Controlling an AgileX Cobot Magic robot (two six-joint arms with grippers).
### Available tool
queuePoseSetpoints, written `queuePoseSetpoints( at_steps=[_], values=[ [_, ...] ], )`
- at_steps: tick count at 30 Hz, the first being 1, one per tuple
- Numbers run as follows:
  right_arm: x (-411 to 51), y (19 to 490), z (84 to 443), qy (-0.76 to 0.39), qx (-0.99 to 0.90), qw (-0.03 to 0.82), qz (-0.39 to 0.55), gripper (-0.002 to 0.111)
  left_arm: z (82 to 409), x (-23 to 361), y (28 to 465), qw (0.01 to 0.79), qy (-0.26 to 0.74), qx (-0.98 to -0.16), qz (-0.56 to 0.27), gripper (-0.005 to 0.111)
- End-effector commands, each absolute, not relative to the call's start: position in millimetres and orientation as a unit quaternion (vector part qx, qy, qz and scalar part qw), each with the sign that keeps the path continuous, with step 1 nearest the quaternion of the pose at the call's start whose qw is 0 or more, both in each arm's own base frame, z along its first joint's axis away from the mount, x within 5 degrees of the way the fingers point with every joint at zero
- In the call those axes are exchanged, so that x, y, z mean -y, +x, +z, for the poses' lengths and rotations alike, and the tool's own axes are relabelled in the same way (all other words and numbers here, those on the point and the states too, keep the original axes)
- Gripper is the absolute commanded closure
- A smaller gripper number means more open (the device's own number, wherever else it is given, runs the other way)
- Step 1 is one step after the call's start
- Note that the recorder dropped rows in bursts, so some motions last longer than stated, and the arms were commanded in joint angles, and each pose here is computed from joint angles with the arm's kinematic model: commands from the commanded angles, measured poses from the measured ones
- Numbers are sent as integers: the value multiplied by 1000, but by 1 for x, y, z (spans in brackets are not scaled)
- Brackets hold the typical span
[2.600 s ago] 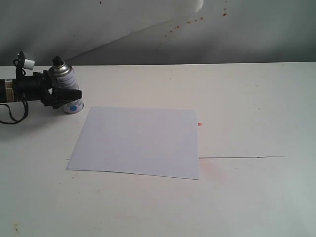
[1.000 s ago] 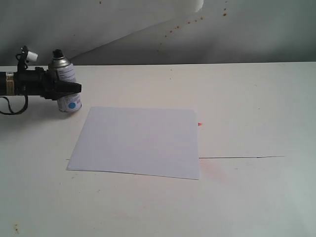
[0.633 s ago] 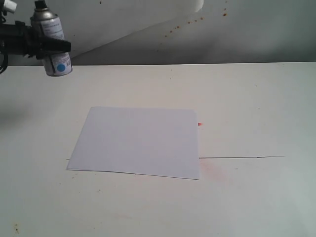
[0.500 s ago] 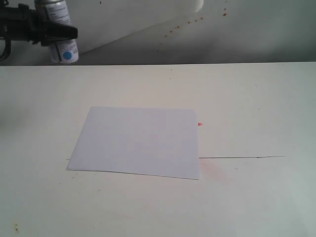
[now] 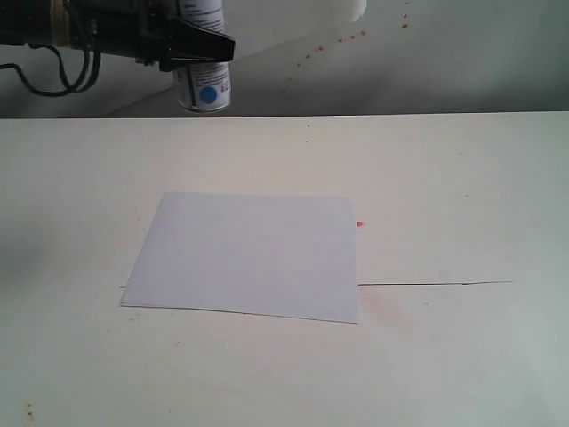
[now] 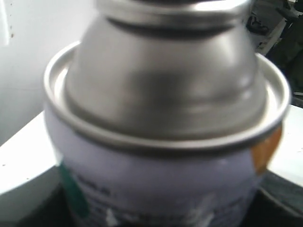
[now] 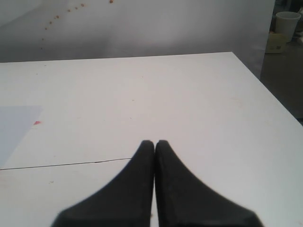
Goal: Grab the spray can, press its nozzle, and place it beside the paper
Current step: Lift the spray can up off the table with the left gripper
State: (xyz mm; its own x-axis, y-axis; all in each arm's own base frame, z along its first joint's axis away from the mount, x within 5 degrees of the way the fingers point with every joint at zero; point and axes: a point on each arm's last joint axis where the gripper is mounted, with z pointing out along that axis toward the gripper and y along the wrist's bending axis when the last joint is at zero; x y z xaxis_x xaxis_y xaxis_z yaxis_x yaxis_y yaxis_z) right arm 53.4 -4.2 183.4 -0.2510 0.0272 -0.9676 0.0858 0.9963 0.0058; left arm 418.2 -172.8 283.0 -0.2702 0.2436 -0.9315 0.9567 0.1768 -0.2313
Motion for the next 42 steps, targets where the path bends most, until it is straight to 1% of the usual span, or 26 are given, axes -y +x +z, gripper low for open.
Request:
queuePoseSetpoints(
  at_steps=[1, 2, 3, 7, 8, 10, 13, 17, 20, 23, 25, 28, 33, 36, 42],
  values=[
    [4, 53, 182, 31, -791, 611, -28, 108, 295, 189, 417, 420, 419, -674, -441, 107],
    [4, 53, 182, 31, -791, 611, -28, 108, 295, 191, 419, 421, 405, -684, -437, 107],
    [4, 53, 182, 31, -791, 611, -28, 108, 294, 192, 423, 422, 370, -706, -432, 107],
    [4, 53, 182, 31, -791, 611, -28, 108, 293, 192, 433, 443, 312, -738, -403, 107],
    [4, 53, 182, 31, -791, 611, -28, 108, 293, 192, 439, 453, 264, -757, -389, 107],
    [4, 53, 182, 31, -791, 611, -28, 108, 293, 192, 444, 458, 207, -776, -382, 107],
    [4, 53, 182, 31, -791, 611, -28, 108, 293, 198, 448, 466, 145, -789, -373, 107],
    [4, 53, 182, 31, -791, 611, -28, 108, 294, 217, 446, 501, 123, -790, -332, 107],
    [4, 53, 182, 31, -791, 611, -28, 108, 294, 230, 440, 505, 126, -788, -329, 107],
    [4, 53, 182, 31, -791, 611, -28, 108, 294, 233, 437, 493, 140, -787, -343, 107],
    [4, 53, 182, 31, -791, 611, -28, 108, 294, 229, 439, 494, 135, -786, -347, 107],
    [4, 53, 182, 31, -791, 611, -28, 108, 300, 227, 441, 517, 135, -757, -377, 107],
    [4, 53, 182, 31, -791, 611, -28, 108, 296, 222, 443, 559, 154, -729, -364, 107],
    [4, 53, 182, 31, -791, 611, -28, 108, 284, 218, 443, 578, 177, -728, -322, 107],
    [4, 53, 182, 31, -791, 611, -28, 108, 257, 211, 440, 588, 227, -739, -238, 107]
  ],
)
